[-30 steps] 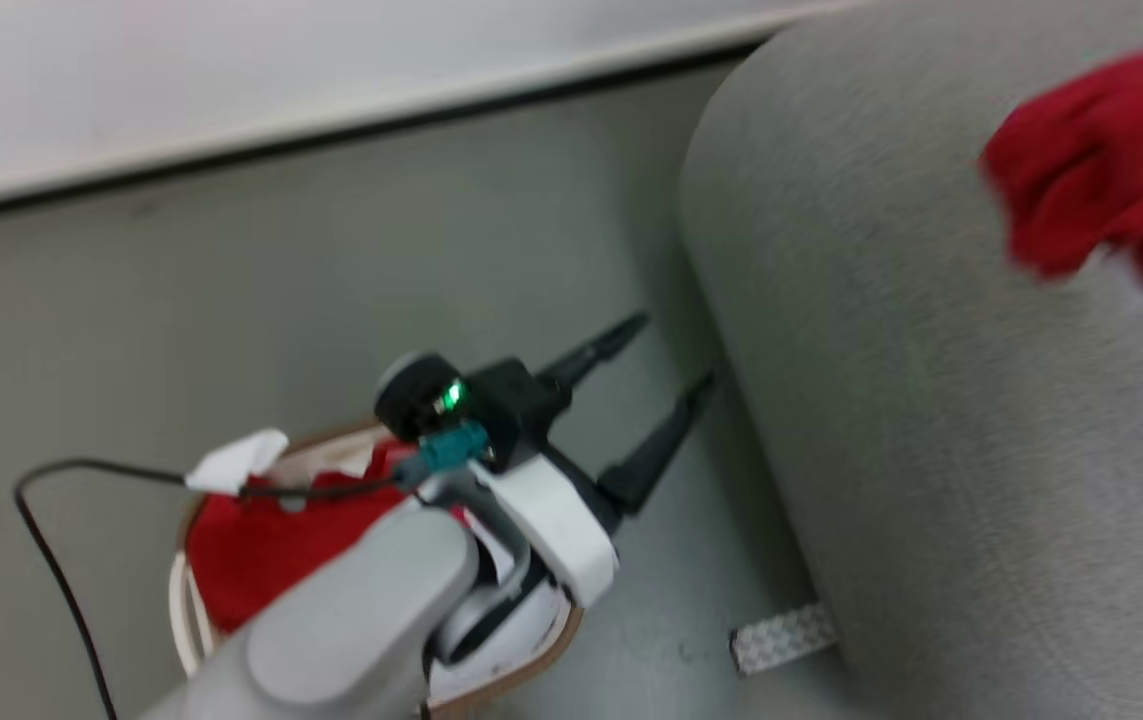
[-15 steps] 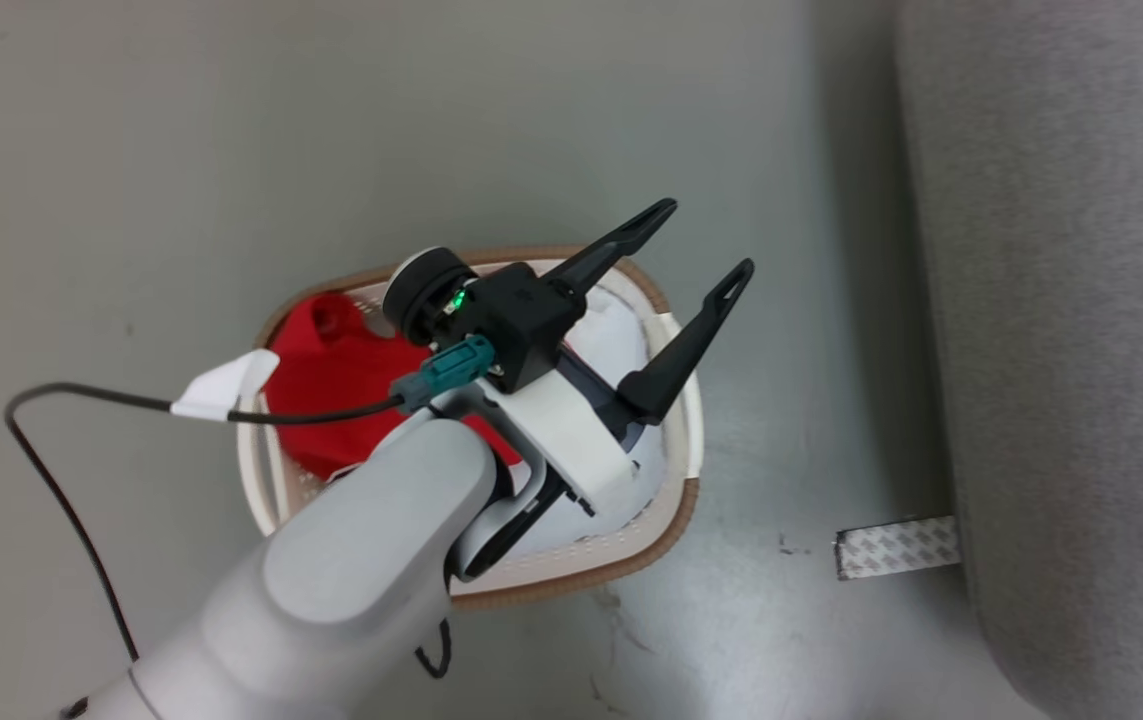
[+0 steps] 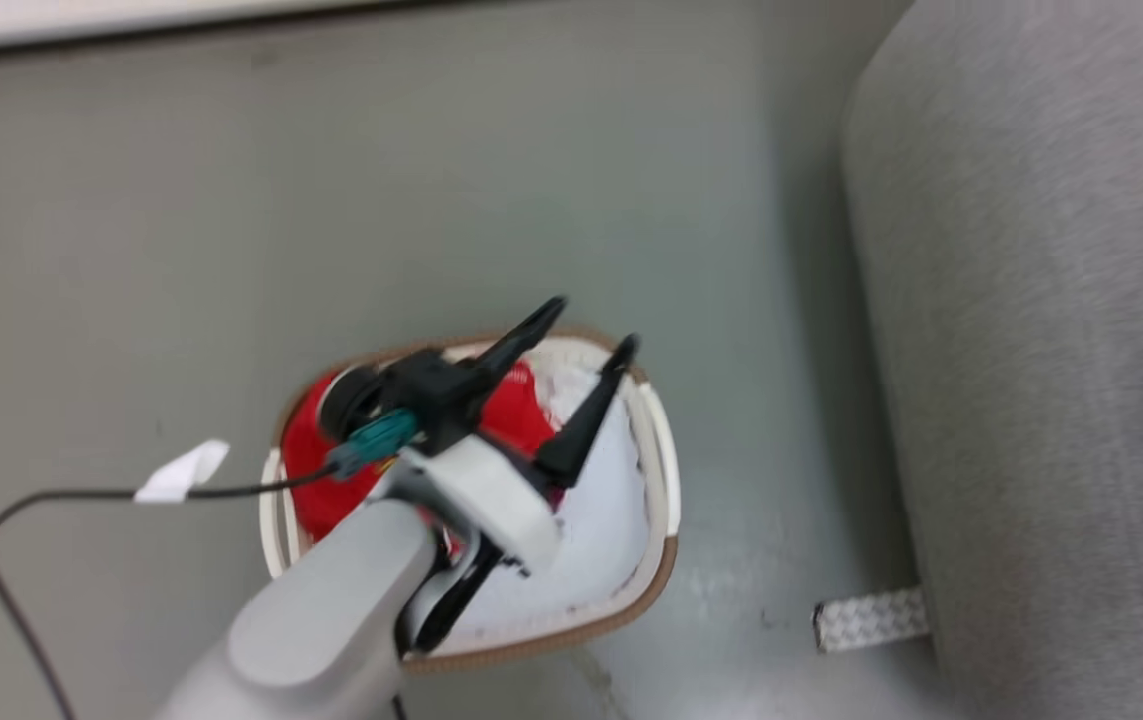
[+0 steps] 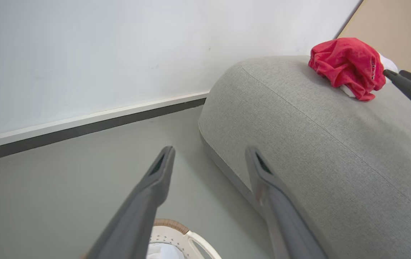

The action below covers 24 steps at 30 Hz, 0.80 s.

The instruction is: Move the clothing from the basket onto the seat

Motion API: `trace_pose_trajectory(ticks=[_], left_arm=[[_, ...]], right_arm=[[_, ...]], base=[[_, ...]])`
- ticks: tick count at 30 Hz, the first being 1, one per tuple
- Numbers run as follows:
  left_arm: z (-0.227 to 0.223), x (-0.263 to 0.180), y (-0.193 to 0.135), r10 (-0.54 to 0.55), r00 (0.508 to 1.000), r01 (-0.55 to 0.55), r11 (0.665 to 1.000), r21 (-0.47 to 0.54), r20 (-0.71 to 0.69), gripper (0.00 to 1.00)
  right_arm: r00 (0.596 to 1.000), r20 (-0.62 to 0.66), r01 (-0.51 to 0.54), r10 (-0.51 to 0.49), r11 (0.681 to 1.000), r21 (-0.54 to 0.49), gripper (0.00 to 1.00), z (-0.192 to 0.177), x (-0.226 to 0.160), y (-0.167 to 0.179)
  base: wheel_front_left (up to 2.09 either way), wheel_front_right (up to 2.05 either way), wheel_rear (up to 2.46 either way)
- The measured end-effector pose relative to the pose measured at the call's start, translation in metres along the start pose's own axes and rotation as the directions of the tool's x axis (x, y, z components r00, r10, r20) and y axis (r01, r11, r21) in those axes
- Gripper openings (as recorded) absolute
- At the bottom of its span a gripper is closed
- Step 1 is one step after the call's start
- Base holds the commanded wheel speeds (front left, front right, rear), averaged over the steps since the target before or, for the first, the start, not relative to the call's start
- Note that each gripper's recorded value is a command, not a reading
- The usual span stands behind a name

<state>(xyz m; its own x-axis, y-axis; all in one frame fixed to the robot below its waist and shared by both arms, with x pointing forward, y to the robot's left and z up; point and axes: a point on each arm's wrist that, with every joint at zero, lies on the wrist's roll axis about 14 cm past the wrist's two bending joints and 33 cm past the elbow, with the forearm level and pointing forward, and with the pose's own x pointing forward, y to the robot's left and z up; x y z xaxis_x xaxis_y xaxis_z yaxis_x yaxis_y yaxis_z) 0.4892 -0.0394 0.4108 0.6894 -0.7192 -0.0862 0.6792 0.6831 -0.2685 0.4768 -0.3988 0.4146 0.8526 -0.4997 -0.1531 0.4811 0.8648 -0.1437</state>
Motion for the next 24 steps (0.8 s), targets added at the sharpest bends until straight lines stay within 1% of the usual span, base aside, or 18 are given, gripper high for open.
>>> trace_pose_trajectory(ticks=[4,7,12,15,19,24], left_arm=[[0.019,-0.018,0.004,0.074,0.997,-0.074,0.997,0.002,0.035,1.00],[0.036,-0.036,0.007,0.136,0.988,-0.136,0.991,0.000,0.074,1.00],[0.057,-0.077,0.016,0.255,0.958,-0.258,0.966,0.003,0.131,1.00],[0.062,-0.105,0.018,0.319,0.936,-0.325,0.946,0.015,0.151,1.00],[0.066,-0.139,0.015,0.389,0.903,-0.399,0.917,0.019,0.179,1.00],[0.070,-0.180,0.016,0.475,0.853,-0.487,0.873,0.004,0.218,1.00]], right_arm=[[0.995,0.089,-0.038,0.037,0.999,0.007,1.00,0.030,-0.030,-0.001],[0.986,0.145,-0.084,0.081,0.996,0.017,1.00,0.048,-0.055,0.004],[0.958,0.242,-0.173,0.154,0.983,0.059,1.00,0.077,-0.098,0.019],[0.937,0.279,-0.240,0.210,0.968,0.078,1.00,0.086,-0.123,0.032],[0.911,0.294,-0.328,0.289,0.940,0.091,1.00,0.087,-0.157,0.052],[0.869,0.319,-0.429,0.378,0.898,0.102,1.00,0.089,-0.192,0.075]], base=[[0.00,0.00,0.00],[0.00,0.00,0.00],[0.00,0.00,0.00],[0.00,0.00,0.00],[0.00,0.00,0.00],[0.00,0.00,0.00]])
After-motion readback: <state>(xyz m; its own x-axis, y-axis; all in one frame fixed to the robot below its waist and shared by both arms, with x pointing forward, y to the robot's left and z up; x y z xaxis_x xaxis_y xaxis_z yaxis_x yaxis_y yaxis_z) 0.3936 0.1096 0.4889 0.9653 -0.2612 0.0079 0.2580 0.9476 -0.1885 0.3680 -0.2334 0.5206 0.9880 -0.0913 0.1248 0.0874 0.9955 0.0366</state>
